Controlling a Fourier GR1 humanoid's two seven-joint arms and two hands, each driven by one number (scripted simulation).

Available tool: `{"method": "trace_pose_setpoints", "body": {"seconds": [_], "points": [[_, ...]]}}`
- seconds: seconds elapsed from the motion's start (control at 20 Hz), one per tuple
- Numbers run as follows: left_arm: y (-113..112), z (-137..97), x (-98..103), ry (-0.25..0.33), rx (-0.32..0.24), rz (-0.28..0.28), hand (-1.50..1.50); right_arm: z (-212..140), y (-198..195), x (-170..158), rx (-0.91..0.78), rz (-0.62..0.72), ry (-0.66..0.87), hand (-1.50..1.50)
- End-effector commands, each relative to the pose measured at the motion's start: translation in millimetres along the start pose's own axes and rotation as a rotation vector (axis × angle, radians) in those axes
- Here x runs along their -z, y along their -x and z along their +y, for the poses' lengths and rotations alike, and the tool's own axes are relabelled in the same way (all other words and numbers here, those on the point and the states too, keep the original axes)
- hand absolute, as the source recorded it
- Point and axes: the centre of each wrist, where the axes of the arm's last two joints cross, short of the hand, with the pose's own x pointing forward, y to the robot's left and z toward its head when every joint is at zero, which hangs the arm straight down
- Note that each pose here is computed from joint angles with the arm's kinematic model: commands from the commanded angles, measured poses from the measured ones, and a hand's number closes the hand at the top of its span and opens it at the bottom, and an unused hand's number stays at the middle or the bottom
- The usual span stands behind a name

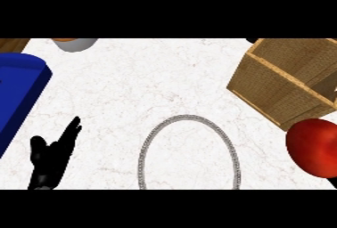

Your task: Pick the tomato from the placemat and place it in the basket

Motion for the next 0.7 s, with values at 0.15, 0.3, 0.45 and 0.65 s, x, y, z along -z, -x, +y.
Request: {"method": "trace_pose_setpoints", "body": {"seconds": [0.15, 0.3, 0.45, 0.65], "points": [[24.4, -6.5, 4.6, 0.039, -0.003, 0.139, 0.00, -78.8, 35.6, 35.9, 0.042, 0.039, -0.011, 1.50], [28.2, -0.8, 4.8, 0.014, 0.001, 0.143, 0.00, -86.6, 46.3, 52.6, 0.062, 0.061, -0.038, 1.50], [33.8, -7.9, 5.7, 0.011, 0.013, 0.151, 0.00, -74.2, 75.0, 63.8, 0.124, 0.120, -0.075, 1.50], [25.3, -16.7, 11.3, 0.031, 0.007, 0.154, 0.00, -53.9, 108.8, 75.3, 0.235, 0.158, -0.071, 1.50]]}}
